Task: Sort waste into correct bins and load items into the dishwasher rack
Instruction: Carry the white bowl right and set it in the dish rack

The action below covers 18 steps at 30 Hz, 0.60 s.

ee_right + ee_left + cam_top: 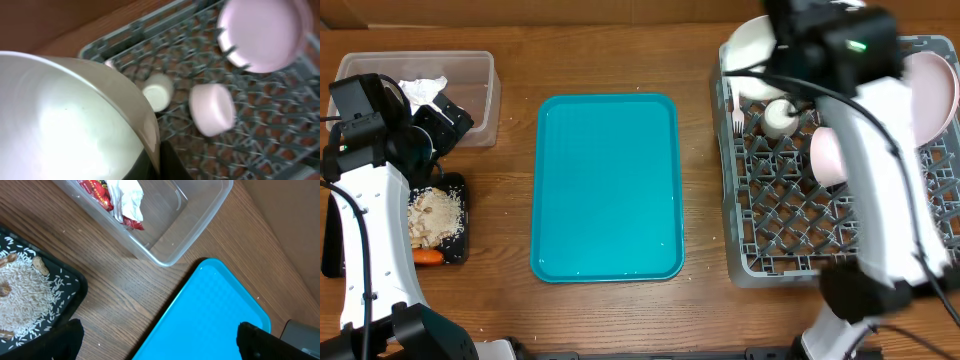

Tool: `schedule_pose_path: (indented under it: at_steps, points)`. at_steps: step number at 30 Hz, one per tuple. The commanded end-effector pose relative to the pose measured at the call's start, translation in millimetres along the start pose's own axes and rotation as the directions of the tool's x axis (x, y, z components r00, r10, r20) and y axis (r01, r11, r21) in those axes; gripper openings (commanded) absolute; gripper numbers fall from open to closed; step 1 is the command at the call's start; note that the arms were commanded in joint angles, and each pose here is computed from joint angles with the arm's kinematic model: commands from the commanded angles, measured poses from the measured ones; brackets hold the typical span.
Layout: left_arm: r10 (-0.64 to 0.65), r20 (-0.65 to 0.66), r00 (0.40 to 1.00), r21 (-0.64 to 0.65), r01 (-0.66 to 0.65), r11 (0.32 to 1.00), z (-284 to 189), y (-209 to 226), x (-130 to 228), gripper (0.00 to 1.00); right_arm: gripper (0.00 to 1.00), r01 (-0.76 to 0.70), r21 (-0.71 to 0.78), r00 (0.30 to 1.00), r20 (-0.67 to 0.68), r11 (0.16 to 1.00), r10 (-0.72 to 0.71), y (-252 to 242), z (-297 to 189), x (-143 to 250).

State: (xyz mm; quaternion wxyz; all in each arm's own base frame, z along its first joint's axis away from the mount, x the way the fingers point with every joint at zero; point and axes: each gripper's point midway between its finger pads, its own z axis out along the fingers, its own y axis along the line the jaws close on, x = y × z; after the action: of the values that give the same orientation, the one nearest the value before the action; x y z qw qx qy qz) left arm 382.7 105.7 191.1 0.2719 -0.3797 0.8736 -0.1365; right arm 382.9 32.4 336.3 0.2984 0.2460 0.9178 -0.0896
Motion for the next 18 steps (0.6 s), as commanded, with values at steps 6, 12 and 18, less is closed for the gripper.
schedule_pose_path:
  at_steps: [6, 12, 18]
  points:
    - [-0.009, 0.0, 1.0, 0.006, 0.009, 1.0, 0, 0, -2, 1.0, 0.04, -0.35, 0.338, 0.935, 0.182, 0.873, 0.304, -207, -43, 8]
    - [-0.009, 0.0, 1.0, 0.006, 0.009, 1.0, 0, 0, -2, 1.0, 0.04, -0.563, 0.571, 0.825, 0.336, 0.598, 0.455, -291, -39, 40]
    - [-0.009, 0.0, 1.0, 0.006, 0.009, 1.0, 0, 0, -2, 1.0, 0.04, -0.524, 0.717, 0.84, 0.344, 0.461, 0.42, -324, 3, 62]
